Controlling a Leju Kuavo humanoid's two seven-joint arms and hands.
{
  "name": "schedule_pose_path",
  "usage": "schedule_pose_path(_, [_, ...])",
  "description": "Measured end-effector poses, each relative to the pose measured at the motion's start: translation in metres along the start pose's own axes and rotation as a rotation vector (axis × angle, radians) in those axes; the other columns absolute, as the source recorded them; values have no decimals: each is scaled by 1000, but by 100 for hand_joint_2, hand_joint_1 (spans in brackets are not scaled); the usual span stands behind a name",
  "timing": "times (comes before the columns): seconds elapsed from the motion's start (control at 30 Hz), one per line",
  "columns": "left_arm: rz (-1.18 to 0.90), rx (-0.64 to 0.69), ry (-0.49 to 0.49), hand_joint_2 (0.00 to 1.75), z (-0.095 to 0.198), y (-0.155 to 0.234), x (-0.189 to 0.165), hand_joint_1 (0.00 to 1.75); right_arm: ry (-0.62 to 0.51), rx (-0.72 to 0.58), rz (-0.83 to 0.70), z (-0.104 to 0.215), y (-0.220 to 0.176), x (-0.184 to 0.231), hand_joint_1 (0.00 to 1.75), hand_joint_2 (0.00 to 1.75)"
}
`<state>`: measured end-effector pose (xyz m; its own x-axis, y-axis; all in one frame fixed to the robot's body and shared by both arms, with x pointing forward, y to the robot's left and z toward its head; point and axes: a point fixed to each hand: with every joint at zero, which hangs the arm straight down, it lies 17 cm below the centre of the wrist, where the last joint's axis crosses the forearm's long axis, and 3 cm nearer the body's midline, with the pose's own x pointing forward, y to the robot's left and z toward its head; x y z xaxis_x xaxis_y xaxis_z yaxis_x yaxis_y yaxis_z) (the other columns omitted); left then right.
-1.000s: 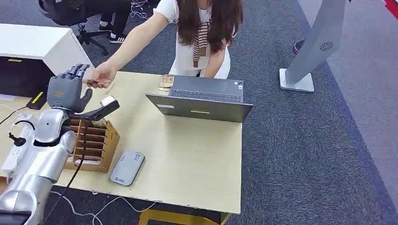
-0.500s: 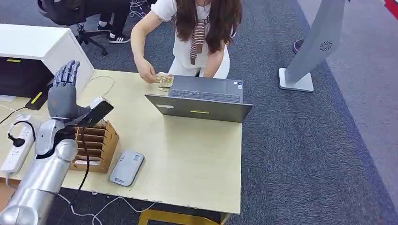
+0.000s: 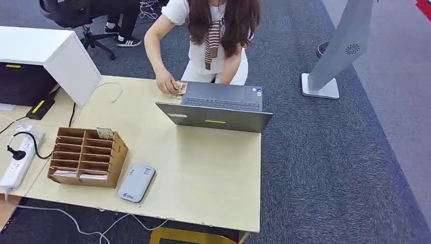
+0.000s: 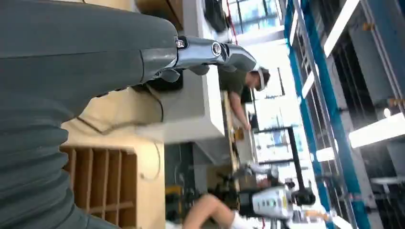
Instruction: Pass the card to the sensor for recognition and then transmit it.
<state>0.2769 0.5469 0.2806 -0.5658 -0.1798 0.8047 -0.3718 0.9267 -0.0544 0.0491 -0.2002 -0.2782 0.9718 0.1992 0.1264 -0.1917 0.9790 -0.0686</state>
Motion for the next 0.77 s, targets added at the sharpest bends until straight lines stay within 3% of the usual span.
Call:
schedule_pose_path(0.13, [114, 357, 100, 175, 44, 98, -16, 0, -3, -10, -10, 0, -2, 1, 0, 175])
schedule_pose_path(0.23, [215, 660, 165, 175, 117, 165, -55, 0, -2, -15, -4, 0, -3, 0, 0, 175])
schedule_pose_path(0.33, [260, 893, 253, 175, 193, 193, -98, 0, -3, -21, -6, -1, -5, 0, 0, 175])
schedule_pose_path(0.47, [241, 1235, 439, 175, 310, 197, -159, 0, 3, -24, -3, -1, -5, -1, 0, 175])
schedule_pose_path(0.6, [265, 1430, 682, 175, 417, 138, -217, 0, 2, -23, 6, -1, -5, -2, 0, 175])
schedule_pose_path(0.63, [268, 1458, 739, 0, 433, 125, -226, 0, 2, -23, 9, -1, -5, -2, 0, 175])
schedule_pose_path(0.67, [266, 1491, 815, 0, 452, 108, -235, 0, 0, -24, 17, -1, -5, -2, 0, 0])
schedule_pose_path(0.7, [269, 1522, 895, 0, 471, 90, -243, 0, -3, -24, 24, -1, -5, -2, 0, 0])
schedule_pose_path(0.73, [274, 1555, 998, 175, 493, 68, -251, 0, -9, -23, 31, -1, -5, -1, 0, 0])
schedule_pose_path(0.77, [279, 1578, 1102, 175, 514, 45, -257, 0, -12, -23, 41, -1, -5, -1, 0, 175])
